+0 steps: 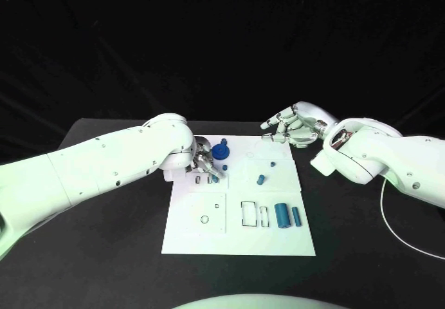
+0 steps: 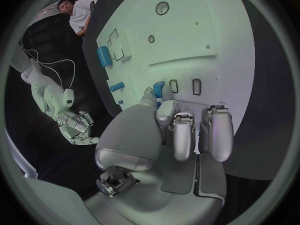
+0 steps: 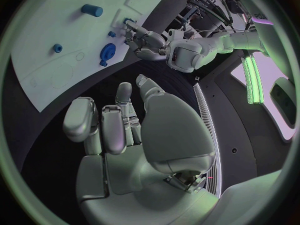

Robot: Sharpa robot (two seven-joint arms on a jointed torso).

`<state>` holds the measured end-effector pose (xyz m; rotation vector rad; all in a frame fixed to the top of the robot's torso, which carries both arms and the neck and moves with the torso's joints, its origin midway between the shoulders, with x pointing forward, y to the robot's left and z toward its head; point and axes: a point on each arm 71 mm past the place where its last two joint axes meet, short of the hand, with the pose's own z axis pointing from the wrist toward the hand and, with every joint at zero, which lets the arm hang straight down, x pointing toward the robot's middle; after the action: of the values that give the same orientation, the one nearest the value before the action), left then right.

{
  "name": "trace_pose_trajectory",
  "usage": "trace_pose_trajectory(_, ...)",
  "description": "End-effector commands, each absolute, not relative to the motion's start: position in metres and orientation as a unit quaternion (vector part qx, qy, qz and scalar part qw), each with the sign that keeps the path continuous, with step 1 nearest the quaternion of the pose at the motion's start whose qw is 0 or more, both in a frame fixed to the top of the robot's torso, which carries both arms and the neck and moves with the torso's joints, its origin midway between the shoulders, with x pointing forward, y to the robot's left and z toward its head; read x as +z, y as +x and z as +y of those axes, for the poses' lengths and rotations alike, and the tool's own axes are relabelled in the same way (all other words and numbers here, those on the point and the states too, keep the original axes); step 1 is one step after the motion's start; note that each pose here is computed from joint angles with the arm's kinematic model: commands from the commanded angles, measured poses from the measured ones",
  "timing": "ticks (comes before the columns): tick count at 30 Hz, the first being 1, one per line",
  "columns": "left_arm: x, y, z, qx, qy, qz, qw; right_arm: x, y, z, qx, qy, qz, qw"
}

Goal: Assemble the parts on the task board

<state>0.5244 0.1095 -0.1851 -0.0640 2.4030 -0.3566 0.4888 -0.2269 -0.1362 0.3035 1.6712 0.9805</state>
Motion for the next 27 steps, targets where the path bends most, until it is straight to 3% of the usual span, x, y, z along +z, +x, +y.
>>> trace_pose_trajectory(1,-0.188,0.523,0.109,-0.145,-0.033,0.928,0.343,-0.138,0.489,-0.226,0.417,0.125,0.712,0.550)
trace_pose_trajectory(12,-0.185,0.520,0.122,-0.158,-0.059,0.922,0.349,-0.139,0.489,-0.226,0.417,0.127,0.714,0.547)
trace_pose_trajectory(27,-0.183,0.517,0.130,-0.152,-0.064,0.900,0.404,-0.141,0.490,-0.227,0.420,0.128,0.715,0.544)
